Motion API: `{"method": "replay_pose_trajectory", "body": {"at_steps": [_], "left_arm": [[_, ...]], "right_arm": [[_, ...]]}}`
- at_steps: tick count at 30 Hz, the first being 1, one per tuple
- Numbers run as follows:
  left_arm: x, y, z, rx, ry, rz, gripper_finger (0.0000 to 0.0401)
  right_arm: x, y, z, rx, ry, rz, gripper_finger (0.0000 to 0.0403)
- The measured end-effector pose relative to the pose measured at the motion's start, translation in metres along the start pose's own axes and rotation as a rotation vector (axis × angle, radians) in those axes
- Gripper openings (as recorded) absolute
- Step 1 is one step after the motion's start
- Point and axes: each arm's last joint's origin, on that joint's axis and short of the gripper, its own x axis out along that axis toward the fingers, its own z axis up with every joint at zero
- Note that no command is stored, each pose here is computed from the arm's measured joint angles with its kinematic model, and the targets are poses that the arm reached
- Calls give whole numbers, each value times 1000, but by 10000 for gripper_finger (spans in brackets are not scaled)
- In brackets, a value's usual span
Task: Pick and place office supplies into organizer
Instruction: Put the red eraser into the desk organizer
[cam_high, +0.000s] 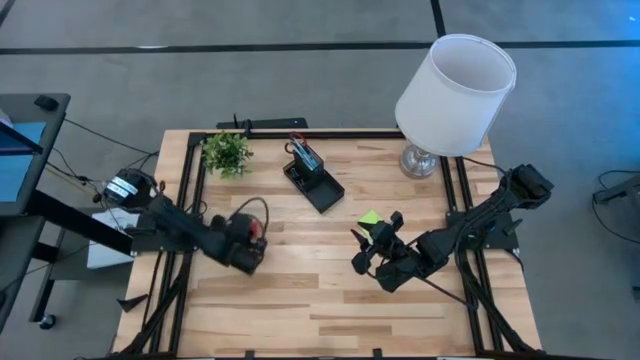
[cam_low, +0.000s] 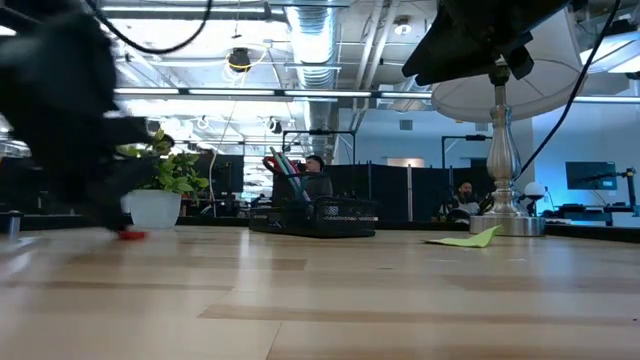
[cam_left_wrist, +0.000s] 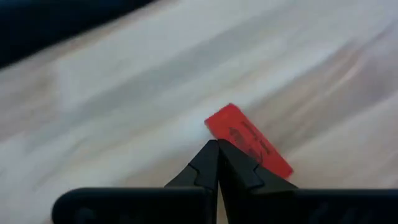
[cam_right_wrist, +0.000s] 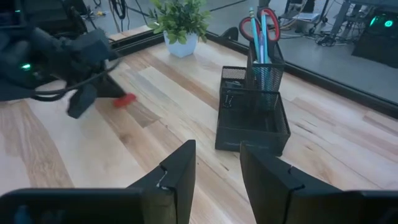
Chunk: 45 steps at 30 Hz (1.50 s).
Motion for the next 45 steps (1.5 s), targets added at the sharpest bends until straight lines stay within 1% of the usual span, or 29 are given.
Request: {"method": "replay_pose_trajectory", "body": {"at_steps": [3,5,8,10,13,15,19,22,26,29,31,33,36,38,41,45], "left_arm": [[4,-14,16,-14,-53,-57,0],[8,-23,27,28,-81,-96,0],[13,-39,52,57,-138,-192,0],[18,-42,64,95,-147,-219,0],[23,-43,73,138,-119,-242,0],[21,-43,71,156,-100,-255,0],[8,-46,51,194,-75,-268,0],[-6,-42,29,187,-89,-220,0],[-23,-25,3,69,-152,-133,0],[-35,-16,-8,-54,-275,-136,0],[-39,-12,-11,-111,-330,-154,0],[-40,-11,-12,-122,-330,-154,0],[-35,-13,-11,-55,-294,-123,0],[-31,-13,-8,-45,-256,-101,2],[-24,-17,-2,-63,-175,-88,17],[-17,-23,6,-60,-144,-100,53]], "right_arm": [[0,0,0,-1,0,0,120],[0,0,0,-1,0,0,120],[0,0,0,-2,0,-1,120],[0,0,0,-2,0,-1,120],[0,0,0,-4,1,1,120],[-2,0,-1,-12,3,4,120],[-7,2,-4,-26,7,19,120],[-12,4,-6,-36,8,37,120],[-18,6,-9,-25,7,56,120],[-19,7,-9,-21,7,60,120],[-18,7,-9,-21,6,58,120],[-17,6,-8,-19,6,52,120],[-13,5,-7,-13,6,39,120],[-10,3,-6,-9,6,29,120],[-6,1,-4,-1,5,13,120],[-1,-1,-2,-10,6,-4,120]]}}
